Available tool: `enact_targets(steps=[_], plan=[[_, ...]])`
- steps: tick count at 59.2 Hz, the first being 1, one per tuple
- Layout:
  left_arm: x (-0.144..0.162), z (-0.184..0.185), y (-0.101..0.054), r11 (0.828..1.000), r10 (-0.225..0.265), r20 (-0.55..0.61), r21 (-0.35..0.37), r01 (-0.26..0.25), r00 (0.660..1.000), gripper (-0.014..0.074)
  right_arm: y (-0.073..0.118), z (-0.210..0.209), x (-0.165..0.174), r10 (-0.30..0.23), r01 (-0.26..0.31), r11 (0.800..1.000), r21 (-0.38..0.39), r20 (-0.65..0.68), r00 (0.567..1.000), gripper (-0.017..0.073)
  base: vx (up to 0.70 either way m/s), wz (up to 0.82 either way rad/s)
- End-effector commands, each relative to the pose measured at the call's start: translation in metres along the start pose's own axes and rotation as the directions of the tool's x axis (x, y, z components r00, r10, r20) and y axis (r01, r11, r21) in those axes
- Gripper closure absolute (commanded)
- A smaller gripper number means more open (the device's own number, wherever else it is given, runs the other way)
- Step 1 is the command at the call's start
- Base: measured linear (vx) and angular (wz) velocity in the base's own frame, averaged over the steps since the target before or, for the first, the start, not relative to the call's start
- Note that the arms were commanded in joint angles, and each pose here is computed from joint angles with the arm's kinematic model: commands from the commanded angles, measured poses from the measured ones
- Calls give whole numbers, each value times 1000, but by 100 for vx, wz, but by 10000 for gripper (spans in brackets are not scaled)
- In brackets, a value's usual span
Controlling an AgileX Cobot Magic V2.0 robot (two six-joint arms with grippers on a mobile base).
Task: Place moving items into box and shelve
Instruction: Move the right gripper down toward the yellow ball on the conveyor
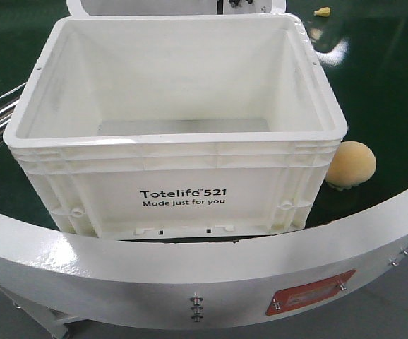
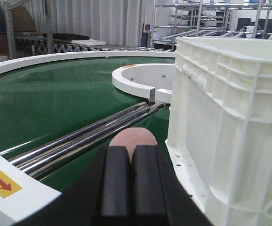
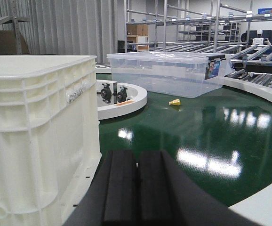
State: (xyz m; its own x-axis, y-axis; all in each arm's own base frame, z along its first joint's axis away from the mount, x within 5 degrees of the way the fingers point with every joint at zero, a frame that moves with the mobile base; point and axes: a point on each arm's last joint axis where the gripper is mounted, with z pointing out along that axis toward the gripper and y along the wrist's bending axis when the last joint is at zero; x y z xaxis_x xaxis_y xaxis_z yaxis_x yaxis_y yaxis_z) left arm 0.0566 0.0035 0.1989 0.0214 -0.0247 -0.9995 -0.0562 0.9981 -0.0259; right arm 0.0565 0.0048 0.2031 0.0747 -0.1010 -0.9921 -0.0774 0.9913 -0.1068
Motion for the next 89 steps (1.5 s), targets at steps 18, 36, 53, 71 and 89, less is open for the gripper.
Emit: enact_targets(steps=[18, 36, 53, 71, 89], plan=[[1, 0, -1, 1000, -8, 68, 9, 7, 998, 572, 0, -1, -1, -12, 11, 1000, 9, 71, 997, 575, 0, 0], [1, 0, -1, 1000, -8, 69, 9, 7, 998, 572, 0, -1, -4, -14, 13, 1000, 11, 98, 995, 575, 0, 0], [-56, -11, -3, 999, -20, 303, 32, 11, 953, 572, -5, -8, -48, -10, 5, 1000, 25, 217, 976, 575, 0, 0], [-140, -11, -2, 1000, -5, 182, -14, 8, 983, 572, -14, 4, -125, -31, 28, 999, 26, 98, 995, 575, 0, 0], [-134, 34, 2, 997, -18, -304, -75, -5, 953, 572, -14, 58, -112, -7, 0, 1000, -20, -334, 942, 575, 0, 0]])
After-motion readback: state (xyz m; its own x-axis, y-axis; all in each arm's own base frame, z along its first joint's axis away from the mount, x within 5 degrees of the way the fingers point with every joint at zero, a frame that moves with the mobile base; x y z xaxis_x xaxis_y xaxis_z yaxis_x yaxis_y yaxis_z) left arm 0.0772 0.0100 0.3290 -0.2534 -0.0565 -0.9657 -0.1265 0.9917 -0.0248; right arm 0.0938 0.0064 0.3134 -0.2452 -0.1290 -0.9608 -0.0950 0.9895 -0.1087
